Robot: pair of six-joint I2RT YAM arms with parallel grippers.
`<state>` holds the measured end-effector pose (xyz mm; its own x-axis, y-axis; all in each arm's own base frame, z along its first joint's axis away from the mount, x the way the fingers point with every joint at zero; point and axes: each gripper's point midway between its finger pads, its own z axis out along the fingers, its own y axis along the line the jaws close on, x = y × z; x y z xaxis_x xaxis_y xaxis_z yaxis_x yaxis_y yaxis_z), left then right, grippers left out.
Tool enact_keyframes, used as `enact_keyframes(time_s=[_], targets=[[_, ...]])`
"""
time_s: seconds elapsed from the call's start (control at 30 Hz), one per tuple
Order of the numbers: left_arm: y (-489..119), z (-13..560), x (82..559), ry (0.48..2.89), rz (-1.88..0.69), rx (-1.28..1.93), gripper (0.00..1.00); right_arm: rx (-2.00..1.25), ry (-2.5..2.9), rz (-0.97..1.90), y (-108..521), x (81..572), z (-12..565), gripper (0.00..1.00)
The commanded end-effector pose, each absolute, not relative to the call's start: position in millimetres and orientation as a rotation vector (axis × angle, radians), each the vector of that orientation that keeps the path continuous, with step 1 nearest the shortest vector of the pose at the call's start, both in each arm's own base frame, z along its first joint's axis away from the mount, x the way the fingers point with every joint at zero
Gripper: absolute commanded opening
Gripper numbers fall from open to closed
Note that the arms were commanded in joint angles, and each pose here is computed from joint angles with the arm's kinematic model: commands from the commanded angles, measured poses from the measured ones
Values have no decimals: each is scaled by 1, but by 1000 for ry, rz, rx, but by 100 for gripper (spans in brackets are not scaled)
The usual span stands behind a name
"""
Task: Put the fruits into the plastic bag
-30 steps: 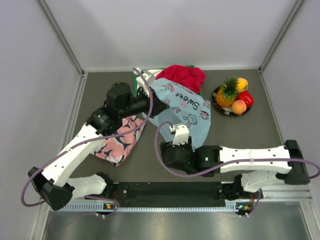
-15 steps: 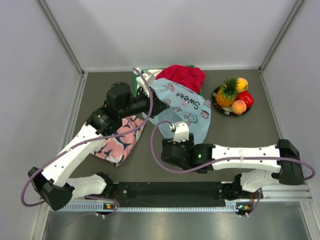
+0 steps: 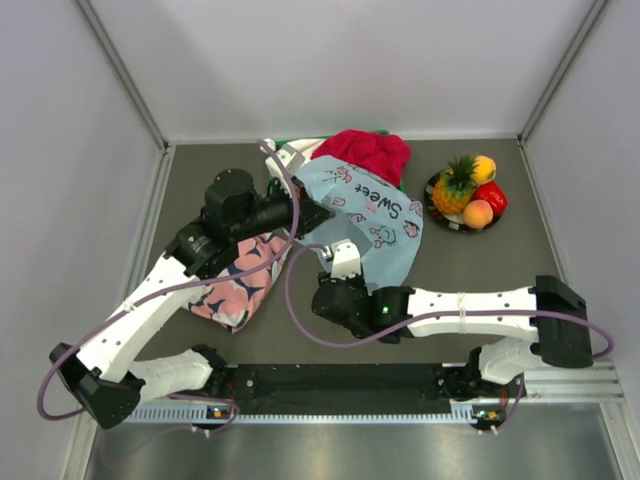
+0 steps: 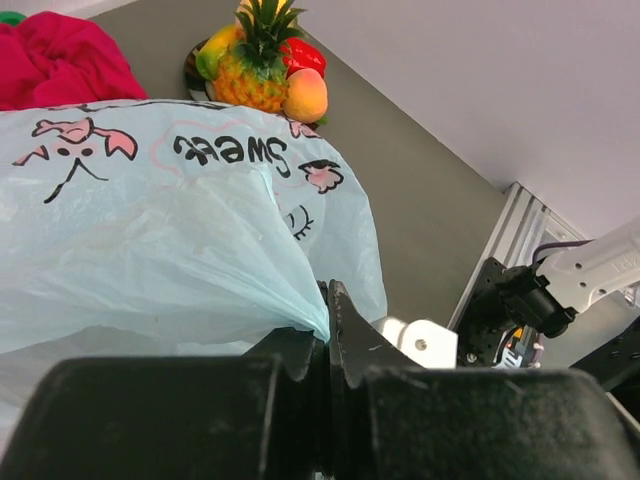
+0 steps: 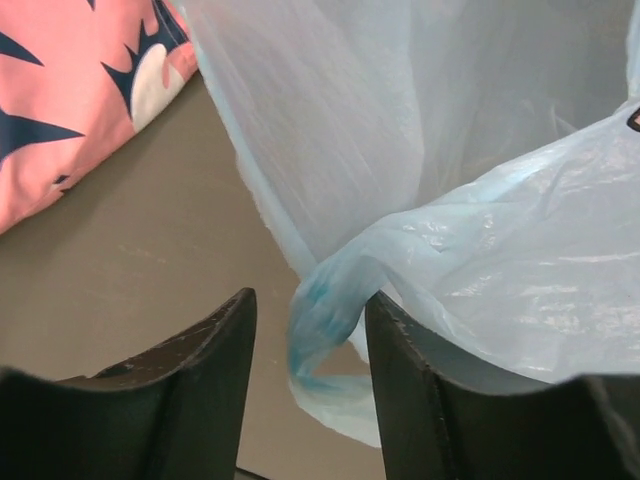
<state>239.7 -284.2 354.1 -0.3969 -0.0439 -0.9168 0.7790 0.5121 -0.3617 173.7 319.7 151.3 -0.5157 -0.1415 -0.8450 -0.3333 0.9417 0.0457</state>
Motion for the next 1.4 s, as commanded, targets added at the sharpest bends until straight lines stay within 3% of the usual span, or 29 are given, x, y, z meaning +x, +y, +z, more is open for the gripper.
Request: enact_keyframes(time_s=[0.0,0.03,0.13,0.33,0.4,0.57,0.77,0.93,1.2,1.37], targets=[[-278,377,235,1655,-1016,622,0,-357,2087,193,328,186,148,43],[-276,377,236,1661,-1001,617,0,-364,2092,191,328,185,149,32],[-268,372,238,1684,-936,625,0,-350,2088,245,326,182,173,15],[-211,386,254,1681,-606,488,0,-199,1933,478,278,177,271,0],[-192,393,254,1691,-529,431,0,-175,1897,484,256,180,289,0],[-189,417,233,1705,-612,419,0,-65,1770,465,199,198,341,0],[-225,450,202,1678,-925,481,0,-37,1649,403,176,208,392,0],[-238,433,218,1734,-929,477,0,-23,1585,400,169,214,418,0],[-223,354,285,1905,-591,353,0,25,1714,387,162,270,364,0],[-219,321,304,1959,-517,350,0,23,1805,302,165,296,326,0]])
